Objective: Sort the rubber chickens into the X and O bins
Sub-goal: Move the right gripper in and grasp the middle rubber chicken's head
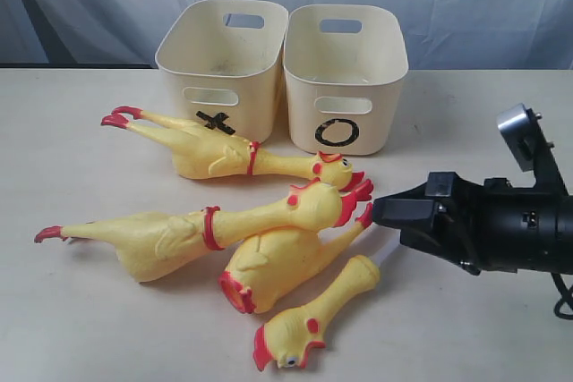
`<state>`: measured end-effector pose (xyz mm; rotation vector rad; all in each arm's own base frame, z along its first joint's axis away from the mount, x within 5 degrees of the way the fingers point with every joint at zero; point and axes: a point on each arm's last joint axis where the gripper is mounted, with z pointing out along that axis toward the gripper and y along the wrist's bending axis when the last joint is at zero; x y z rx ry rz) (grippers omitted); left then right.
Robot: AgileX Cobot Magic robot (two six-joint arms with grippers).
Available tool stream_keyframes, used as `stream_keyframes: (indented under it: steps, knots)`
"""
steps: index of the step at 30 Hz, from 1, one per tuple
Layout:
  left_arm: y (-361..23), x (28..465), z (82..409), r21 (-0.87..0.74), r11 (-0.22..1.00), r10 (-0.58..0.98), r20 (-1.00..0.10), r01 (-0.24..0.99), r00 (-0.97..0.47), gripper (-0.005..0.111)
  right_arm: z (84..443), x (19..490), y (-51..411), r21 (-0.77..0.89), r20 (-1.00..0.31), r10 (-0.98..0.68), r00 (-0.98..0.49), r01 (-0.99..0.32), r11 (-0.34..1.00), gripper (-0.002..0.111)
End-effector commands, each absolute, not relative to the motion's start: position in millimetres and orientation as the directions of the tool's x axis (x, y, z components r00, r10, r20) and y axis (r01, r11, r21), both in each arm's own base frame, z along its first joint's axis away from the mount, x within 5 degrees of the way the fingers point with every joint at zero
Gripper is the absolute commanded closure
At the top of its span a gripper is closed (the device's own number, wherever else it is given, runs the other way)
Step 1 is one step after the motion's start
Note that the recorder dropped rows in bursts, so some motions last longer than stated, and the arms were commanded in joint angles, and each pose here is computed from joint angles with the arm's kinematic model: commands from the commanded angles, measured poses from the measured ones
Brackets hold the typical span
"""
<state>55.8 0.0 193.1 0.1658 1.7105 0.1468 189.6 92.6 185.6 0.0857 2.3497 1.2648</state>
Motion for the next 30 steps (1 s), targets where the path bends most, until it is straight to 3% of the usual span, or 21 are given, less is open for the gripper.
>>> stream_keyframes:
  steps: [1,7,17,30]
  knots:
    - [-0.5,55.6,192.7,0.188,0.982,0.191,-0.972,0.033,-0.134,0.107,182.6,198.0,105.0,0.791,-0.381,0.214,-0.900,-0.197,0.580,0.051]
    - [-0.5,55.6,192.7,0.188,0.982,0.191,-0.972,0.033,-0.134,0.107,183.5,210.4,130.5,0.733,-0.435,0.120,-0.893,-0.273,0.623,0.051]
    - [-0.5,55.6,192.9,0.188,0.982,0.191,-0.973,0.032,-0.132,0.107,185.9,221.4,142.8,0.637,-0.498,0.099,-0.862,-0.286,0.715,0.051]
    - [-0.5,55.6,192.9,0.188,0.982,0.191,-0.973,0.032,-0.132,0.107,173.8,234.9,169.8,0.659,-0.437,0.070,-0.896,-0.267,0.703,0.052]
